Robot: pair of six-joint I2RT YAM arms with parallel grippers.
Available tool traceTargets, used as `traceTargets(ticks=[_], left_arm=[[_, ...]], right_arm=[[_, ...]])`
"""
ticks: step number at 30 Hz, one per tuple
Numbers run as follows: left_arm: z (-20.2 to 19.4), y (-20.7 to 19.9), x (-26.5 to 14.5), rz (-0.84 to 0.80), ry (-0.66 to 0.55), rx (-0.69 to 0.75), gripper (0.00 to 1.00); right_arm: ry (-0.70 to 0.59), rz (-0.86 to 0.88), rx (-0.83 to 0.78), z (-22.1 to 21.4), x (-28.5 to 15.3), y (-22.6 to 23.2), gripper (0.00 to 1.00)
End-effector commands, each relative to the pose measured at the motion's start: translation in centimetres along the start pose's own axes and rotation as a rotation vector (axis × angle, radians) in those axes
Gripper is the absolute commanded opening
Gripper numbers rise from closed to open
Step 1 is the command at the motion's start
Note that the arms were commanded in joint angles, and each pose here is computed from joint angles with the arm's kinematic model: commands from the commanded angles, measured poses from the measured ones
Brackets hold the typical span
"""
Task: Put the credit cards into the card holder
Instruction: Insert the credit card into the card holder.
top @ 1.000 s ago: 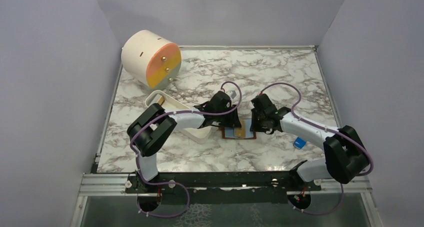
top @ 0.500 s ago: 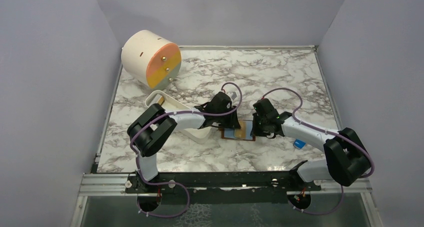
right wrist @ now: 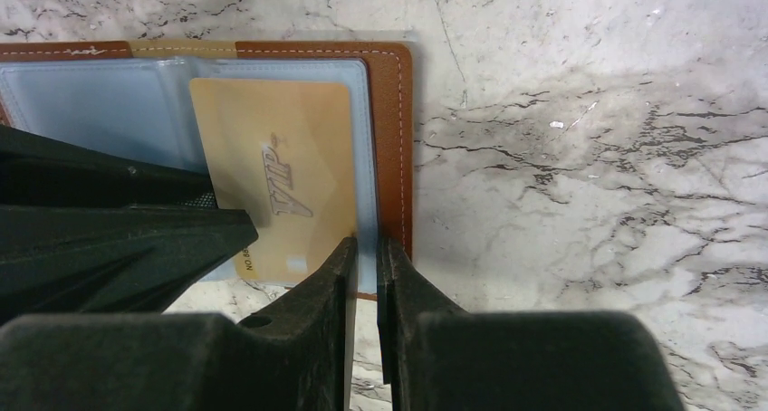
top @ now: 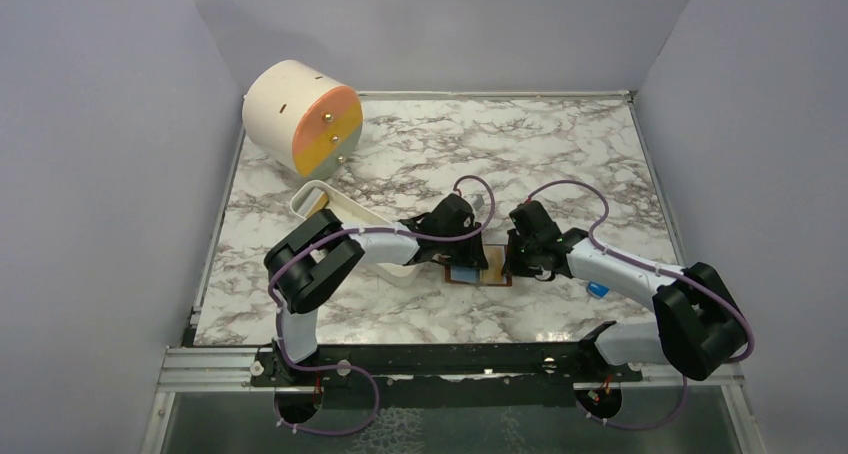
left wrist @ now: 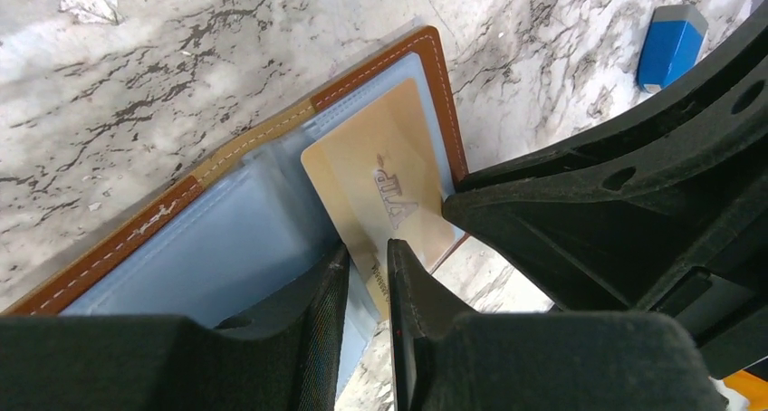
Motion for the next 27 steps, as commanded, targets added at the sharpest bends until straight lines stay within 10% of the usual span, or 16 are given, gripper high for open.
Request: traceTargets(ticks=[1,27], left_arm=[[1.0,-2.1,0.0,-0.037,-0.024,0.042,0.26],[0.3,-3.3,0.4,-0.141,0.007,-0.055,0.39]], right_arm=[[-0.023,0.02,0.014,0.7,-0.4,0.6,0.14],[-0.067,-0.041,0.0,1.7,-0.3,-0.4,0.14]])
Point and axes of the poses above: each gripper's point midway between its finger pads, its own x axis out along the fingers, its own y axis along the line the jaws close on, z = x × y, the point moved 1 cm from there along -x, back along the fingers, and after that the axes turned 2 degrees about -x, right-handed, at the moved point
